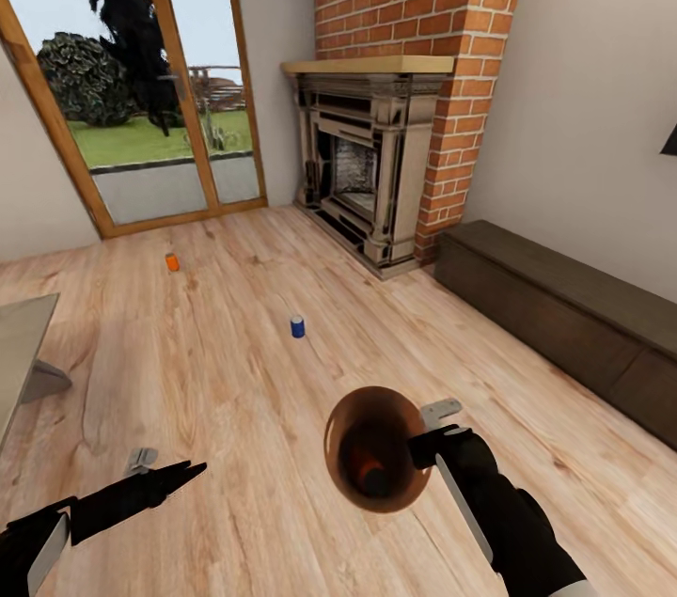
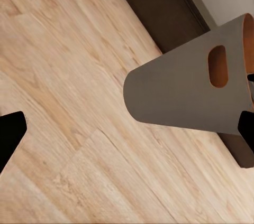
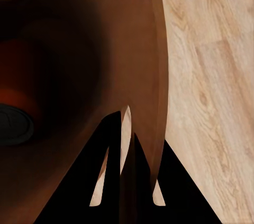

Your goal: Put the three can of soda from the living room inside the tash can in the kitchen.

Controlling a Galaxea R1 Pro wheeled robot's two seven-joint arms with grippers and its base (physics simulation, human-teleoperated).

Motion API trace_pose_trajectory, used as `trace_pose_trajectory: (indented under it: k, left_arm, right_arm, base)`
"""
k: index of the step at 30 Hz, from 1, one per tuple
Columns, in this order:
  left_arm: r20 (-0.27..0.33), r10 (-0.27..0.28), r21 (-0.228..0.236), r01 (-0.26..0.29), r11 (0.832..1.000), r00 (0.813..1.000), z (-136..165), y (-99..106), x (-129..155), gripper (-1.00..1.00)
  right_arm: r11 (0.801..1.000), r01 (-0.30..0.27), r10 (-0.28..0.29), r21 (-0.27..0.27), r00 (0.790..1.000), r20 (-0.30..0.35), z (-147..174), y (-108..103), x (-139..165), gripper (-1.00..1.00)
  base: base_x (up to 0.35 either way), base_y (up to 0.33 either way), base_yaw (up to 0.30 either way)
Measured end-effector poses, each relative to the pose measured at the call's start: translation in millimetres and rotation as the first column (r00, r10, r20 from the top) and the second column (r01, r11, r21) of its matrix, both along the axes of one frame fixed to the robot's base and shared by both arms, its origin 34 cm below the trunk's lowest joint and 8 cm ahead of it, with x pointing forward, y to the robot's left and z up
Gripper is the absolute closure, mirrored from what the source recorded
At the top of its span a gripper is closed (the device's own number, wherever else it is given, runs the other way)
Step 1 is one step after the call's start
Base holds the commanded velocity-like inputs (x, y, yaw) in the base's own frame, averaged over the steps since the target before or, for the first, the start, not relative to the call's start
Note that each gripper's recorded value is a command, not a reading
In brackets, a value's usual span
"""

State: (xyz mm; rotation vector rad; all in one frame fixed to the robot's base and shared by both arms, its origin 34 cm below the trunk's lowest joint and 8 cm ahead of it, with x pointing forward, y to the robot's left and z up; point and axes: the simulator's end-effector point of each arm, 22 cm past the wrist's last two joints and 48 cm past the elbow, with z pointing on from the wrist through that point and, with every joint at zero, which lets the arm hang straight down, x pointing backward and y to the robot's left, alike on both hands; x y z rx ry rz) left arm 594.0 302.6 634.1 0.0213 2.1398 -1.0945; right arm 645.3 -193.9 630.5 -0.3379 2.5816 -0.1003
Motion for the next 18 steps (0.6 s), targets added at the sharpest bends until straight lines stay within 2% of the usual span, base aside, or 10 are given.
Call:
trace_pose_trajectory:
  k: [9, 18]
  left_arm:
    - [0.0, 0.0, 0.0, 0.0, 1.0, 1.0, 0.0, 0.0, 0.0, -1.0]
    - [0.001, 0.0, 0.001, 0.0, 1.0, 1.0, 0.5, 0.0, 0.2, -1.0]
  right_arm:
    - [1.0, 0.0, 0.0, 0.002, 1.0, 0.0, 0.0, 0.2, 0.0, 1.0]
    - [1.0, 0.001, -0.001, 0.003, 1.0, 0.0, 0.4, 0.5, 0.0, 1.0]
  base:
    - [0.333, 0.128, -0.02]
    - [0.34, 0.104, -0.178]
